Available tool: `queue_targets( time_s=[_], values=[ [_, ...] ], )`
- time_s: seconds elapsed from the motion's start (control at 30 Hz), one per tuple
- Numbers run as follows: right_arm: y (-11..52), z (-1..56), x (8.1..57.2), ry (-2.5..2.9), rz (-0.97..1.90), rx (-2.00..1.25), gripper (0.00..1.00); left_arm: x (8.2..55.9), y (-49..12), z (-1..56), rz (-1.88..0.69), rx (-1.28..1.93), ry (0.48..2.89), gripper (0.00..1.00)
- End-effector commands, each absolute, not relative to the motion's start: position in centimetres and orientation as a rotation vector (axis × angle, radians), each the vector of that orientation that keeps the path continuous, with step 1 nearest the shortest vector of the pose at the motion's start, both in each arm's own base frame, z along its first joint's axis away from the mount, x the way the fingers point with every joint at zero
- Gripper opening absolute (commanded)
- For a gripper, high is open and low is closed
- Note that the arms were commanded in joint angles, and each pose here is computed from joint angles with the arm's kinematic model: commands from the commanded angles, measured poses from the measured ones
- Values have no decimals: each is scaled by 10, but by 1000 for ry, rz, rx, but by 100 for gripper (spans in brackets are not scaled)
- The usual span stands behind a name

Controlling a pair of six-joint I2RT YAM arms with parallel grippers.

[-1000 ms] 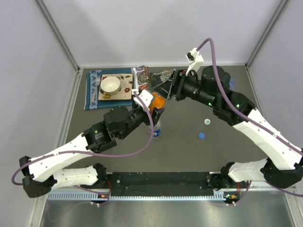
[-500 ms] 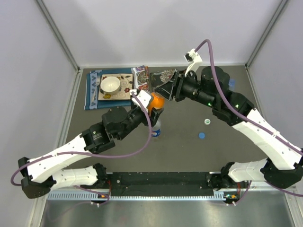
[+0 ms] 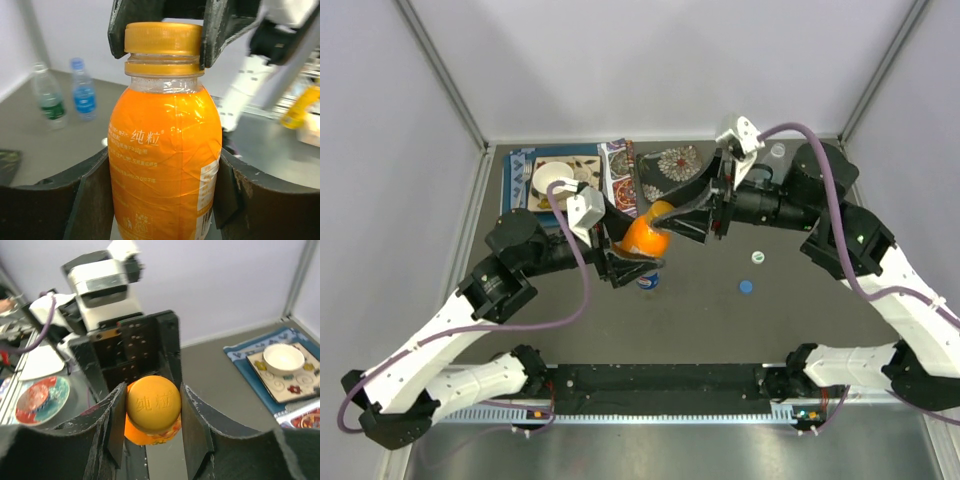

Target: Unscrew the bottle caps

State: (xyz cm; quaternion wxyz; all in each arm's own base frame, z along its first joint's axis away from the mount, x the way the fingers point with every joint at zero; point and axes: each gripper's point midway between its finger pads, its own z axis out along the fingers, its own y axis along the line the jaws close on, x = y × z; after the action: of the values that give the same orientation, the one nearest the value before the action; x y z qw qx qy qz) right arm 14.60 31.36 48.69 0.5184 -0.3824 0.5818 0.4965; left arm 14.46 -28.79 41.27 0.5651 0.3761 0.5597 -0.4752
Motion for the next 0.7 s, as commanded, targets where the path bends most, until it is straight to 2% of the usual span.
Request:
queue_targets(
  time_s=[0.0, 0.3, 0.67],
  values=[
    [302, 509, 90, 1099, 1281, -1208, 0, 93, -280, 459, -1441, 1028, 1115, 31],
    [290, 503, 43, 903, 1443, -1457, 0, 71, -279, 458, -1631, 1152, 1065, 31],
    [257, 499, 6, 684, 1558, -1652, 0, 68, -280, 447, -1666, 1214, 1069, 31]
  ],
)
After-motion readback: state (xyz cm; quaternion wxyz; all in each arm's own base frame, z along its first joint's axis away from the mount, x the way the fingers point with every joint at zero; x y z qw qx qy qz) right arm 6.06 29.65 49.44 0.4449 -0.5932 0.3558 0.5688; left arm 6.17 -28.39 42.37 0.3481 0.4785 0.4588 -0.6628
